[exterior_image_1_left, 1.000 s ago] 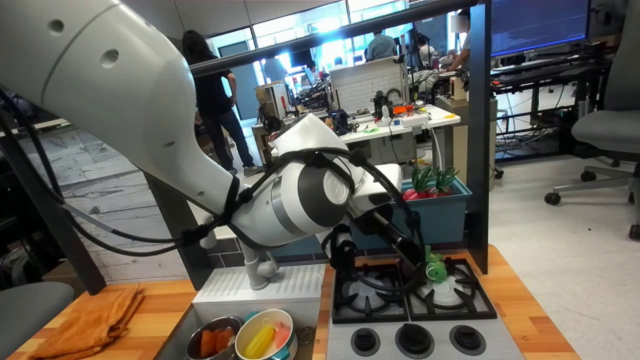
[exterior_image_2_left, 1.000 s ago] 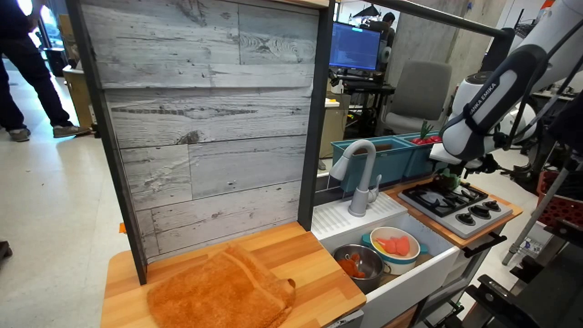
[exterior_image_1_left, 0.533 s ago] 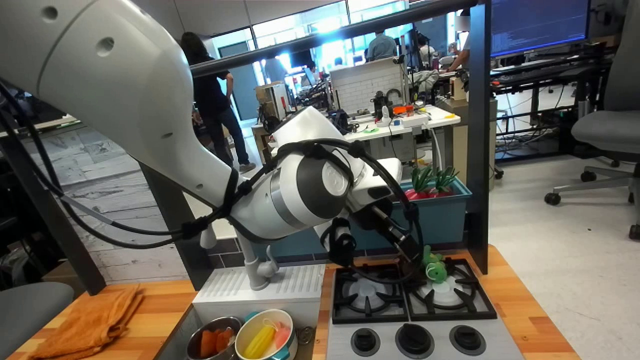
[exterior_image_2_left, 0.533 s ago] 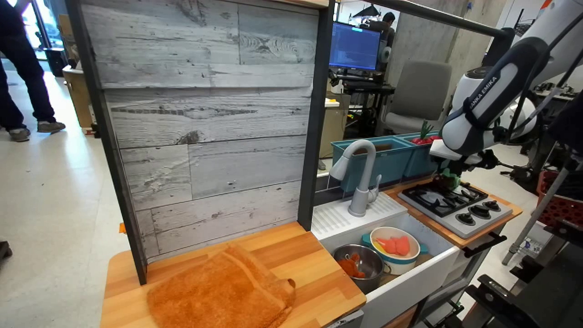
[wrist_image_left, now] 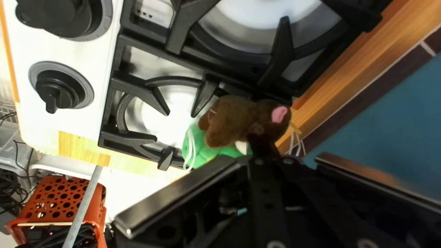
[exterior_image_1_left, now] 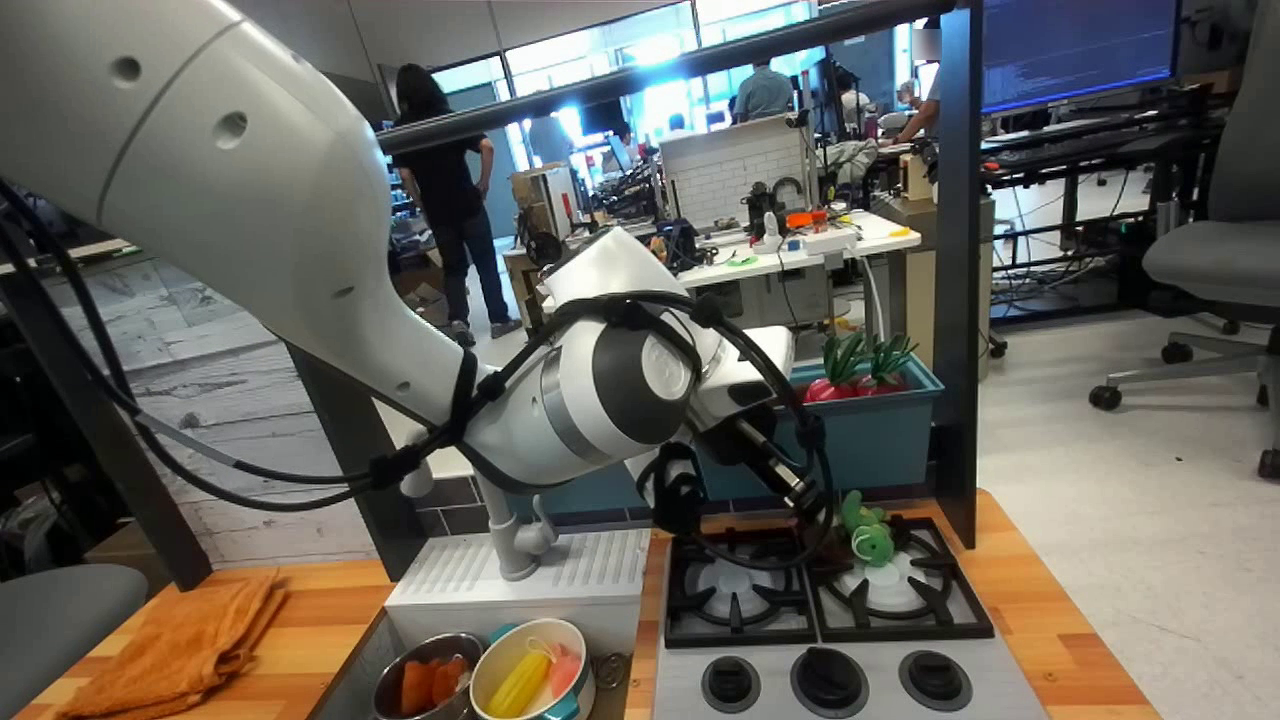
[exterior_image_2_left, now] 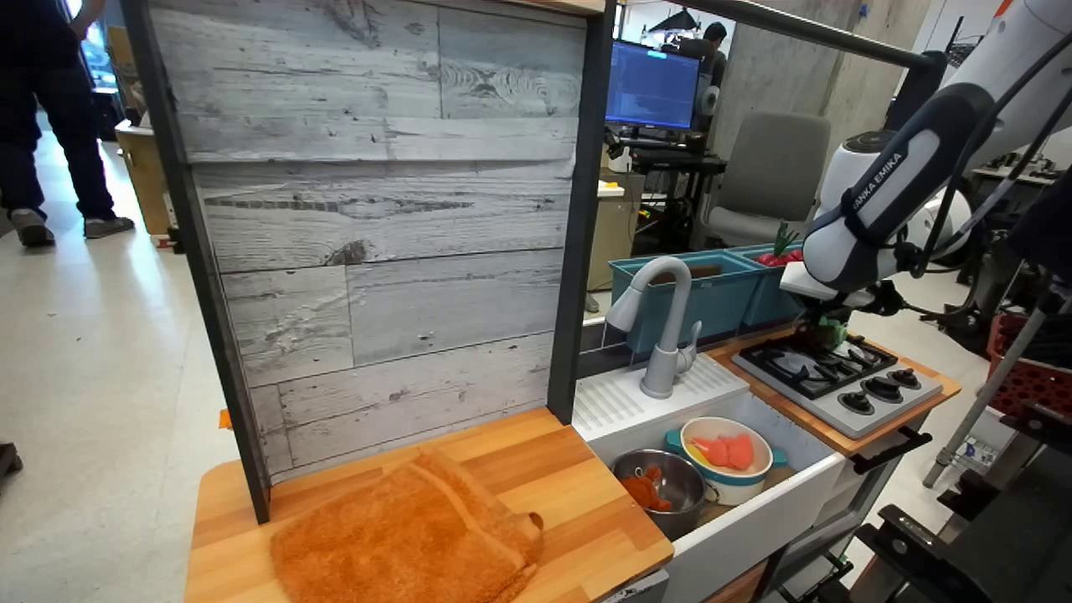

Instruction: Pick the objects on the counter and the stove and put them in the pots in the sink, then wipe the counter with the cloth

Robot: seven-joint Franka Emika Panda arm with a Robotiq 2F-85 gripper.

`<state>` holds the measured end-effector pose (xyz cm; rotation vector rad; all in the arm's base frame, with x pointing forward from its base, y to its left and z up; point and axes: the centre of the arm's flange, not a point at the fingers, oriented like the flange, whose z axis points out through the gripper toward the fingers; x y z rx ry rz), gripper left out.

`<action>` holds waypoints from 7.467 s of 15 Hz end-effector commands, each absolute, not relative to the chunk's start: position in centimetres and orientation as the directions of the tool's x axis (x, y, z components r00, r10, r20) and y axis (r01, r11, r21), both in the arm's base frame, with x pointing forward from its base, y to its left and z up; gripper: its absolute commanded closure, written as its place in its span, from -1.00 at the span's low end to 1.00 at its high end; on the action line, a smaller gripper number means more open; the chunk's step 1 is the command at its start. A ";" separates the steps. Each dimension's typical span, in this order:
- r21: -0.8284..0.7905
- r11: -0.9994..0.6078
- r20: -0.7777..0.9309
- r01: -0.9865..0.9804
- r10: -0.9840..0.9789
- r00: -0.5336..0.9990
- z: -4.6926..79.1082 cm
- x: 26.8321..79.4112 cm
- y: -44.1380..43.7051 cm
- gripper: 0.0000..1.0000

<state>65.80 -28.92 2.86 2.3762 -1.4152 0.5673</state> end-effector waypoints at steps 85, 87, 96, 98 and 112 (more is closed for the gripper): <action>0.229 -0.820 0.513 -0.524 -0.356 0.781 9.3 56.3 -29.2 -1.00; 0.230 -0.819 0.542 -0.526 -0.341 0.768 8.5 56.6 -28.2 -1.00; 0.325 -0.702 0.501 -0.634 -0.441 0.745 3.2 62.1 -32.7 -1.00; 0.330 -0.685 0.473 -0.649 -0.475 0.742 1.6 64.0 -33.5 -1.00; 0.275 -0.586 0.446 -0.762 -0.624 0.642 -2.0 69.2 -33.7 -0.02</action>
